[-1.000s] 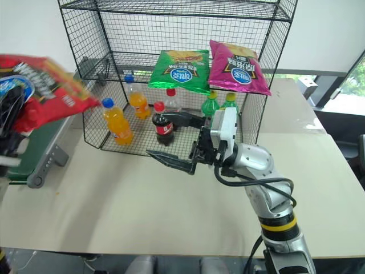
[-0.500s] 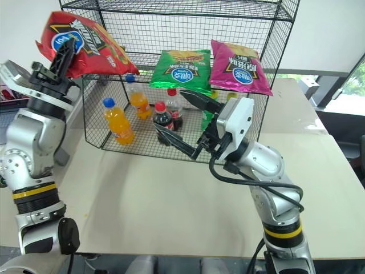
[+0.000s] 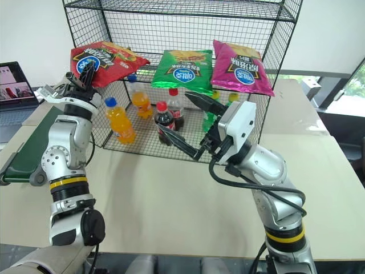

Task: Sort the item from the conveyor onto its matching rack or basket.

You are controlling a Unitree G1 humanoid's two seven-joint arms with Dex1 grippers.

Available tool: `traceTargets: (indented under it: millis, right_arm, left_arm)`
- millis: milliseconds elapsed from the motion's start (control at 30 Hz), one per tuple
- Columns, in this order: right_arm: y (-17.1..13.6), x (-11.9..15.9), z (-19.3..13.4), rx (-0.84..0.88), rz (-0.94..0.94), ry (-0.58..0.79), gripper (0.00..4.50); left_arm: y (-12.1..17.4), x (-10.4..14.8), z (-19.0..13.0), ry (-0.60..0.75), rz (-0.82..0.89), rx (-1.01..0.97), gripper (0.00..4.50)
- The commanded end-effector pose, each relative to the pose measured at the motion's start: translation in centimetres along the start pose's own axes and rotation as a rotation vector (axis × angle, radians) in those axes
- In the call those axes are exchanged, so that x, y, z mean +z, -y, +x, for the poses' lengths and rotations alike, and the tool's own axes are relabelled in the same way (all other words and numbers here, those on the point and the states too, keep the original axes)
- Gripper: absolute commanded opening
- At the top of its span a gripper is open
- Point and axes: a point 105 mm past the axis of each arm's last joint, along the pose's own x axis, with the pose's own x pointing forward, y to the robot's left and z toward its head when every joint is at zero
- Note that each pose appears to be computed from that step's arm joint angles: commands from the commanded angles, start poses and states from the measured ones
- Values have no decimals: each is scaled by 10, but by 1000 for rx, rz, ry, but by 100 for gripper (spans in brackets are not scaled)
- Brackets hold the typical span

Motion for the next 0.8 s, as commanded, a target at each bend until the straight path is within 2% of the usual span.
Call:
traceTargets:
  millis: [33, 133, 300, 567, 800]
  right_arm:
    - [-2, 14, 0, -3, -45, 50, 450]
    - [-2, 13, 0, -3, -47, 45, 450]
    - [0, 14, 1, -10, -63, 46, 450]
    - [24, 38, 9, -168, -180, 143, 450]
    - [22, 40, 12, -158, -177, 146, 450]
  left_arm:
    - [17, -10, 8, -11, 20, -39, 6]
    - [22, -23, 24, -24, 63, -35, 6]
    - [16, -27, 46, 7, 46, -4, 6]
    - [15, -39, 57, 0, 19, -15, 6]
    - [15, -40, 59, 7, 23, -12, 6]
